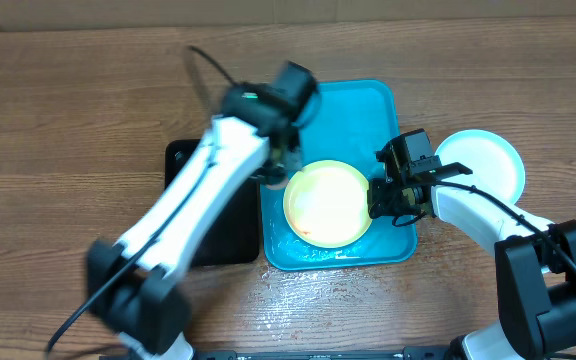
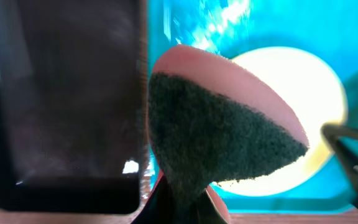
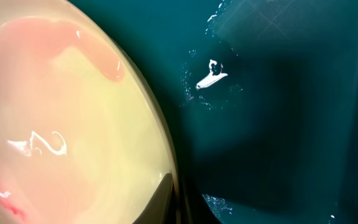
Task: Clean dirty plates on tray and stack at the side
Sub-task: 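Return the sponge to the black tray with the left gripper, then lift the yellow plate with the right gripper and tilt it over the black tray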
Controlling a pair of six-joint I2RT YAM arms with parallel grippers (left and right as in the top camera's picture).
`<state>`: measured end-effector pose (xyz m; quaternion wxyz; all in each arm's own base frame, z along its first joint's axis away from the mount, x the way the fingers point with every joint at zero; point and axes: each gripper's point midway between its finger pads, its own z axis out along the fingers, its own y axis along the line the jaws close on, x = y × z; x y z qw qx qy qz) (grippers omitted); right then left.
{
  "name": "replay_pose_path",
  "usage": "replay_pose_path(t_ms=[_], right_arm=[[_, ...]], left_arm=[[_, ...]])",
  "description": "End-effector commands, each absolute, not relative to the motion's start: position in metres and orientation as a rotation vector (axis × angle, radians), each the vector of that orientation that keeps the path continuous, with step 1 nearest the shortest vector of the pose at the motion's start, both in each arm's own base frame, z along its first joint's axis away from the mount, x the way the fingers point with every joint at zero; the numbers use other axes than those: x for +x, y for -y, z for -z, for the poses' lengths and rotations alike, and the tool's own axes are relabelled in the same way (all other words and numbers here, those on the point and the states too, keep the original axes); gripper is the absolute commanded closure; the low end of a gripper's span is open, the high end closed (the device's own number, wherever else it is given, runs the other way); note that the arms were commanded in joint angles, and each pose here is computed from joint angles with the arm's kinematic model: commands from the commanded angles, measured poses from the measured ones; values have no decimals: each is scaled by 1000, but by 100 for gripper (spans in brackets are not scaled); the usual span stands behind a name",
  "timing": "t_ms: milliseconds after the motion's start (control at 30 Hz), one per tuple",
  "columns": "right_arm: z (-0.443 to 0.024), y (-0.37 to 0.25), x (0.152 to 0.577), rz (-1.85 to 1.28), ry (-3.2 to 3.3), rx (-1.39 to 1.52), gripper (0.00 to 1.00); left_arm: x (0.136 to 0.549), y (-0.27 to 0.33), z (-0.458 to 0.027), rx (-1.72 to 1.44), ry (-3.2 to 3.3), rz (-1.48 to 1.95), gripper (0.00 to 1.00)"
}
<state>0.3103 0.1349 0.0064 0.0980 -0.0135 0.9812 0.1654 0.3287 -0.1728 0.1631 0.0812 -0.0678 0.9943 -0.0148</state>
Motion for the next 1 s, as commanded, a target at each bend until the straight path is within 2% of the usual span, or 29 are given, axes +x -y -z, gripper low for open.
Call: replay_pose_path(t_ms=[0,133,267,533,667,767,833,967], right_arm=[[-4,-128,313,-440,-2908,-28,96],[-4,-128,313,-441,-2907,-28,96],[-4,-128,313,-441,-2907,-28,96],[-4,-128,313,-441,-2907,-28,96],[-4,-128,313,-439,-2907,-29,96],[-4,-127,314,-436,-2904,-28,96],[-8,-128,316,-435,-2903,-28,96],[-32,-127,322,-417,-2896,-27,96]], left_arm=[[330,121,-208,-293,-2869,68,96],[325,73,-202,-439,-2894,-83,96],[314,50,-161,-536,-2982,-156,96],[291,54,-43,-589,-3095,-97,96],[287,51,-32,-600,-3108,-104,96],[290,53,-38,-583,-3105,-90,77],[294,58,-48,-547,-3114,-44,56],[308,57,-83,-531,-3095,3,39]])
